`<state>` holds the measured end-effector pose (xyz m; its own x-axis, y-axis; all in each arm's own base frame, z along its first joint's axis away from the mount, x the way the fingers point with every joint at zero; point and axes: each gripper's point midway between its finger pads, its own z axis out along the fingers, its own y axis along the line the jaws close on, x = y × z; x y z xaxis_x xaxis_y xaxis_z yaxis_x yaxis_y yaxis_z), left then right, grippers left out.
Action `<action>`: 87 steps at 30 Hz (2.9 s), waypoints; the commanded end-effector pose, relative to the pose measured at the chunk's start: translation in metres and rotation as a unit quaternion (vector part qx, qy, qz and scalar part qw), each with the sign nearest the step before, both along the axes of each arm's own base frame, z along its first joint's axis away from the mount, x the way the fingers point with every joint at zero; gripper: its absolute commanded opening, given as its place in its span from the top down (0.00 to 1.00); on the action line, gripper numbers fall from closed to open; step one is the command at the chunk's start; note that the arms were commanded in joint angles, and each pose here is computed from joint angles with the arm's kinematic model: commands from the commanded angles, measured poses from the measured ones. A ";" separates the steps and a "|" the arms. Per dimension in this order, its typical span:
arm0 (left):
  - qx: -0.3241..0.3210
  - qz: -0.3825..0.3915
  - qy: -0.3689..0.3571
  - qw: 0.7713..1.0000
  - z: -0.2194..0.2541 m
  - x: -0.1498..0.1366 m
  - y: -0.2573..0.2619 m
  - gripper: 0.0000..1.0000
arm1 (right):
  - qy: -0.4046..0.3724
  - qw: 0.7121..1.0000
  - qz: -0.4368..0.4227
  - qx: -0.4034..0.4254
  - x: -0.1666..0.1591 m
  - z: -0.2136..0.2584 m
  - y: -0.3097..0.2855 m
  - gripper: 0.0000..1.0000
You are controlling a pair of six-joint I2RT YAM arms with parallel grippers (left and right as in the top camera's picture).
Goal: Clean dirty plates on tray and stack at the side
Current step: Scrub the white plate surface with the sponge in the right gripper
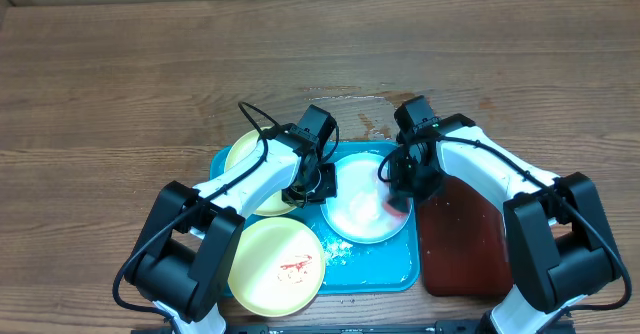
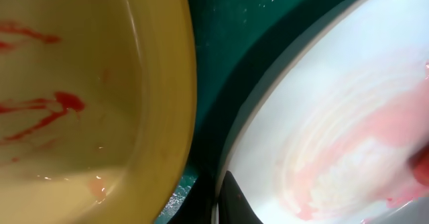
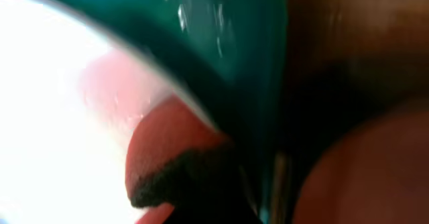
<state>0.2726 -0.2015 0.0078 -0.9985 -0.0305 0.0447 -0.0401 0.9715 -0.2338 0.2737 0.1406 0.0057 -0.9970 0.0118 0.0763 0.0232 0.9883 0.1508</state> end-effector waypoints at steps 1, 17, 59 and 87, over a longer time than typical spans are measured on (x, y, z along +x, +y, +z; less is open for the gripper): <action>0.000 -0.012 0.003 1.000 -0.003 0.000 -0.004 0.96 | 0.047 0.997 0.057 -0.011 -0.029 -0.007 -0.005 0.96; -0.001 -0.010 0.004 1.000 -0.003 0.000 -0.004 0.96 | 0.052 0.965 0.140 0.213 -0.039 0.019 0.064 0.96; -0.004 -0.013 0.005 1.000 -0.002 -0.001 -0.005 0.96 | -0.145 0.942 0.300 0.027 0.011 -0.015 0.072 0.96; -0.004 -0.014 0.005 1.000 -0.002 -0.001 -0.005 0.96 | 0.005 0.976 0.137 0.171 -0.045 -0.001 0.110 0.96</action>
